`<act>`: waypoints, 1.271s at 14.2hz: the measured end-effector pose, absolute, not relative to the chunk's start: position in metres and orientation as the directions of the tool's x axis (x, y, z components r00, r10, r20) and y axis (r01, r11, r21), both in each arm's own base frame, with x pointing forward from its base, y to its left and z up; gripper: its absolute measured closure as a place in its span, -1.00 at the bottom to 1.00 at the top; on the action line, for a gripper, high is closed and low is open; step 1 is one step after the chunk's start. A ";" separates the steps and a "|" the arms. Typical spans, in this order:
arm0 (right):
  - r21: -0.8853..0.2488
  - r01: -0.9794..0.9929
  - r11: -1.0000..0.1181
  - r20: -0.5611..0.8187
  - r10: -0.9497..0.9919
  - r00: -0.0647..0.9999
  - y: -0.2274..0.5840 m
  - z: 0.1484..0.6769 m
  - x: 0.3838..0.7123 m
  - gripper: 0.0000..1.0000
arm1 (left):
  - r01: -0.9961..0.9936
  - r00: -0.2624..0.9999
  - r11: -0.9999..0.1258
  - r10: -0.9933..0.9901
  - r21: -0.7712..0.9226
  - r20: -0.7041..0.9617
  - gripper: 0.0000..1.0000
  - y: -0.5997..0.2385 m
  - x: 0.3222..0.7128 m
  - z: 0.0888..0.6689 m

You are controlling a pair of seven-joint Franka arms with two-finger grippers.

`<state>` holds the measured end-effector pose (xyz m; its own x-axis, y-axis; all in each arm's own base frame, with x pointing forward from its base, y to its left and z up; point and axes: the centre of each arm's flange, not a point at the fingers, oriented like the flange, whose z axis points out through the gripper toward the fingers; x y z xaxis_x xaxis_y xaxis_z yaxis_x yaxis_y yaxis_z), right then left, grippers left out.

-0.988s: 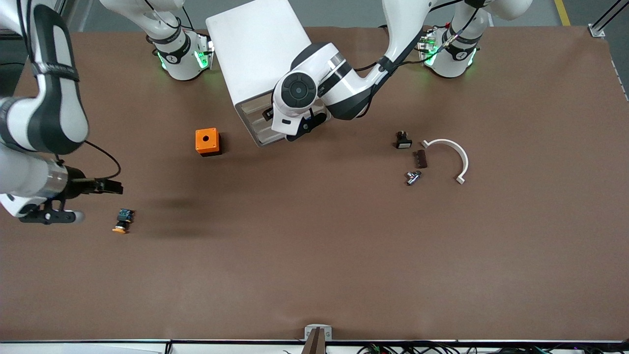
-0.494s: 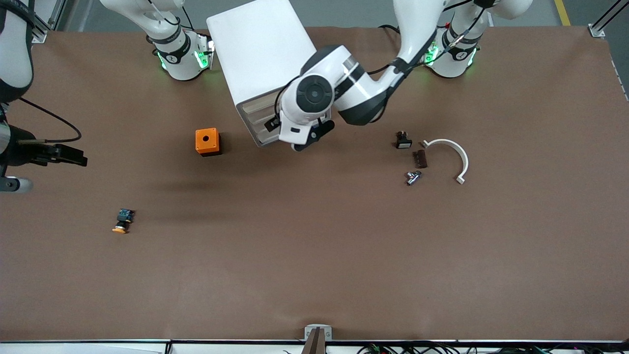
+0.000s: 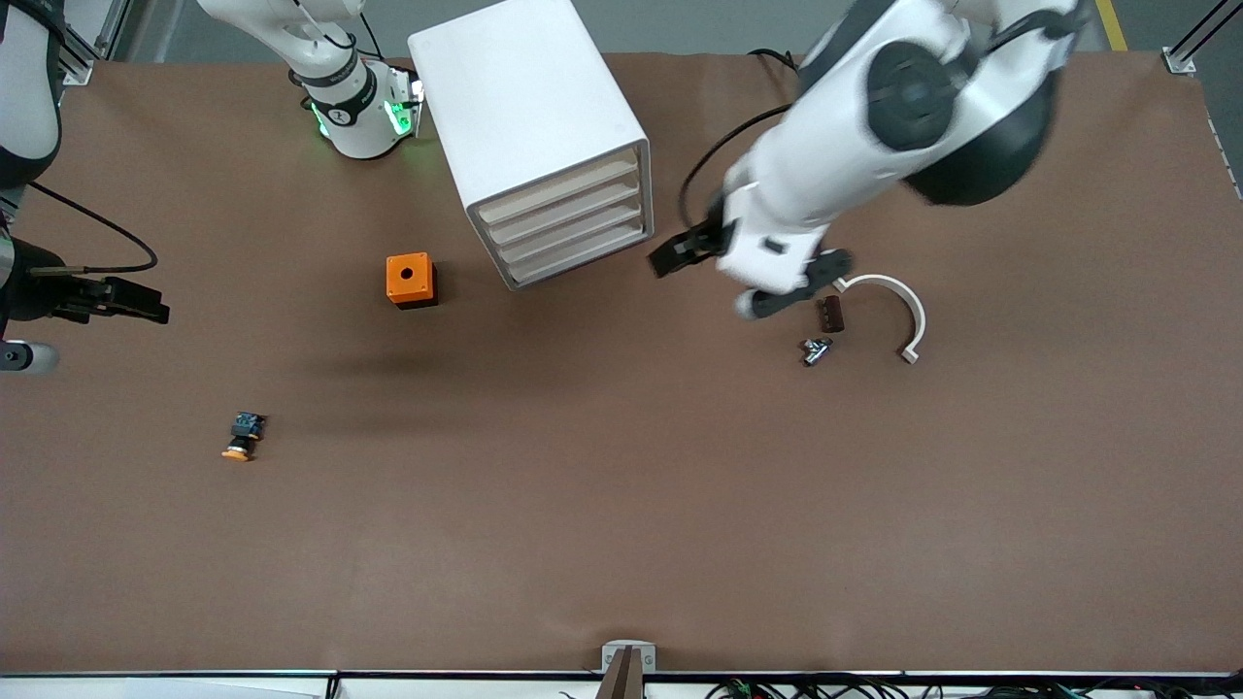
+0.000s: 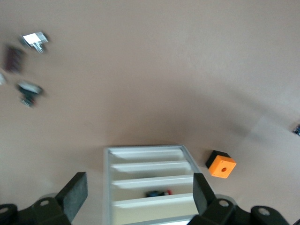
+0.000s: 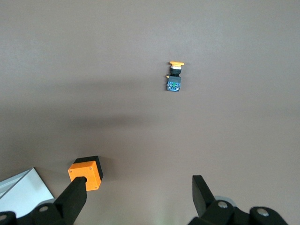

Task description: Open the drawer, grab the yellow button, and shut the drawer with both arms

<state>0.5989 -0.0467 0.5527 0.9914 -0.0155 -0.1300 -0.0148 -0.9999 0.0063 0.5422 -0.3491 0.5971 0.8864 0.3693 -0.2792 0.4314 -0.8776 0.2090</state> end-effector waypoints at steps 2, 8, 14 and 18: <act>0.007 -0.013 -1.000 -0.121 -0.014 0.993 -0.046 0.554 0.600 -1.00 | 0.362 0.916 -0.908 0.305 0.211 -0.261 -0.99 -0.291 0.547 0.621; 0.013 -0.013 -1.000 -0.036 -0.014 0.999 -0.045 0.612 0.600 -1.00 | 0.096 0.978 -0.978 0.058 0.187 -0.201 -0.99 -0.111 0.576 0.630; -0.011 -0.020 -1.000 -0.092 -0.019 0.996 -0.046 0.634 0.578 -1.00 | -0.026 0.983 -0.994 -0.044 0.105 -0.175 -0.99 -0.026 0.570 0.628; -0.018 -0.020 -1.000 -0.080 -0.019 0.997 -0.046 0.656 0.554 -1.00 | -0.035 0.990 -0.998 -0.041 0.044 -0.132 -0.99 -0.013 0.570 0.622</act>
